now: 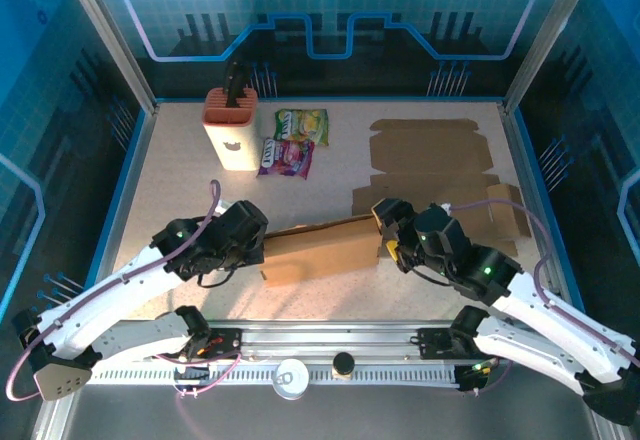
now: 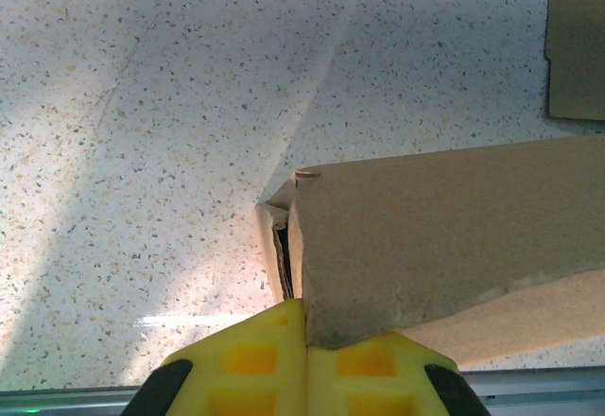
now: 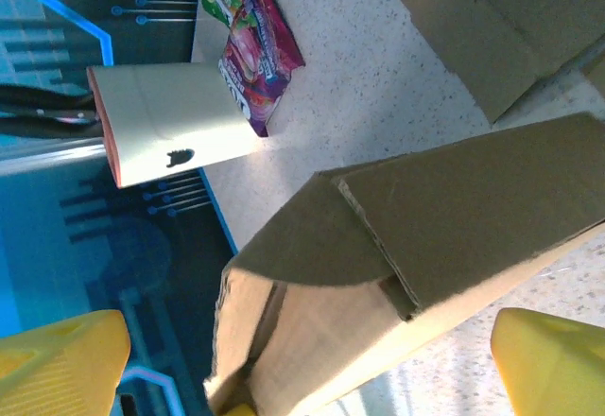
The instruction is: Fold the paper box
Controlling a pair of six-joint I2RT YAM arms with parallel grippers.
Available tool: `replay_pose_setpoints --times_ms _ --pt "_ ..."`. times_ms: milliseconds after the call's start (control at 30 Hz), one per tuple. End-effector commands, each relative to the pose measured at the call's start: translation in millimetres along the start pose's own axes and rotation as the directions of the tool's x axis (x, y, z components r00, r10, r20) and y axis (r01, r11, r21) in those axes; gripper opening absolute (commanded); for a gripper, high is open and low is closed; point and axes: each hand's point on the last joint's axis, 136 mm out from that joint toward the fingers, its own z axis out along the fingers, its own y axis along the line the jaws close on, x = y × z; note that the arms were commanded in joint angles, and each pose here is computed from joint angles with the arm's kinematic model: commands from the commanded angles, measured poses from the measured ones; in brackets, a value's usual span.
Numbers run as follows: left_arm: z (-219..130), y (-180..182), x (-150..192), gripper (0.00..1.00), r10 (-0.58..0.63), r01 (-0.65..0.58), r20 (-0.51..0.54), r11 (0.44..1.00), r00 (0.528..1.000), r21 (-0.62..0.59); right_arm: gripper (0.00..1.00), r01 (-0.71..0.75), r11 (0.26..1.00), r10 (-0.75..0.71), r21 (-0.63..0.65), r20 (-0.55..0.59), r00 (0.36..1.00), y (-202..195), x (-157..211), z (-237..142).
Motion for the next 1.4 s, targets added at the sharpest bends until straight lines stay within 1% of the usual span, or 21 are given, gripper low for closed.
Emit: replay_pose_setpoints --times_ms 0,200,333,500,633,667,733,967,1033,1100,1233,1367 --pt "0.1 18.3 17.6 0.00 0.029 -0.035 -0.073 0.996 0.997 -0.080 0.98 -0.138 0.990 0.137 -0.020 -0.023 0.990 2.5 -1.1 13.5" --pt "-0.7 15.9 16.5 0.00 0.042 -0.047 -0.070 0.996 0.997 -0.079 0.94 -0.174 0.985 0.173 -0.011 -0.061 0.983 2.3 1.1 27.8" --pt "-0.7 14.6 15.5 0.00 0.045 -0.050 -0.067 0.996 0.997 -0.078 0.83 -0.163 0.987 0.163 0.001 -0.072 0.984 -2.5 3.3 30.4" --pt "-0.9 13.7 15.0 0.00 0.049 -0.053 -0.064 0.996 0.997 -0.076 0.71 -0.173 0.985 0.175 0.025 -0.066 0.982 -19.4 2.1 35.6" --pt "-6.0 11.6 14.0 0.00 0.039 -0.042 -0.055 0.998 0.998 -0.054 0.66 -0.181 0.982 0.183 0.050 -0.055 0.982 -35.1 0.1 37.2" --pt "-8.0 10.1 14.2 0.06 0.034 -0.036 -0.054 0.999 0.998 -0.040 0.65 -0.182 0.982 0.185 0.055 -0.051 0.981 -38.7 -0.4 37.5" --pt "-16.1 4.3 13.0 0.21 0.016 -0.016 -0.045 1.000 0.999 0.011 0.61 -0.181 0.982 0.184 0.058 -0.043 0.982 -43.1 -2.1 36.8" --pt "-50.4 -4.0 -0.5 0.54 -0.086 0.078 0.037 0.982 0.996 0.174 0.55 -0.170 0.982 0.173 0.083 -0.030 0.984 -54.5 -4.3 35.2" --pt "-54.0 -3.3 -5.9 0.58 -0.126 0.114 0.049 0.974 0.991 0.194 0.52 -0.169 0.982 0.172 0.087 -0.032 0.985 -57.2 -3.9 35.7" --pt "-51.4 -2.7 -9.6 0.61 -0.160 0.149 0.038 0.968 0.986 0.202 0.51 -0.167 0.982 0.171 0.091 -0.031 0.985 -59.3 -3.7 35.8" --pt "-34.1 -6.0 -11.0 0.61 -0.233 0.235 -0.036 0.943 0.972 0.238 0.50 -0.169 0.981 0.173 0.097 -0.031 0.984 -62.6 -3.6 35.9" --pt "-16.4 -0.6 -9.0 0.60 -0.269 0.276 -0.062 0.934 0.961 0.225 0.48 -0.166 0.981 0.169 0.101 -0.028 0.985 -63.8 -3.8 36.0"
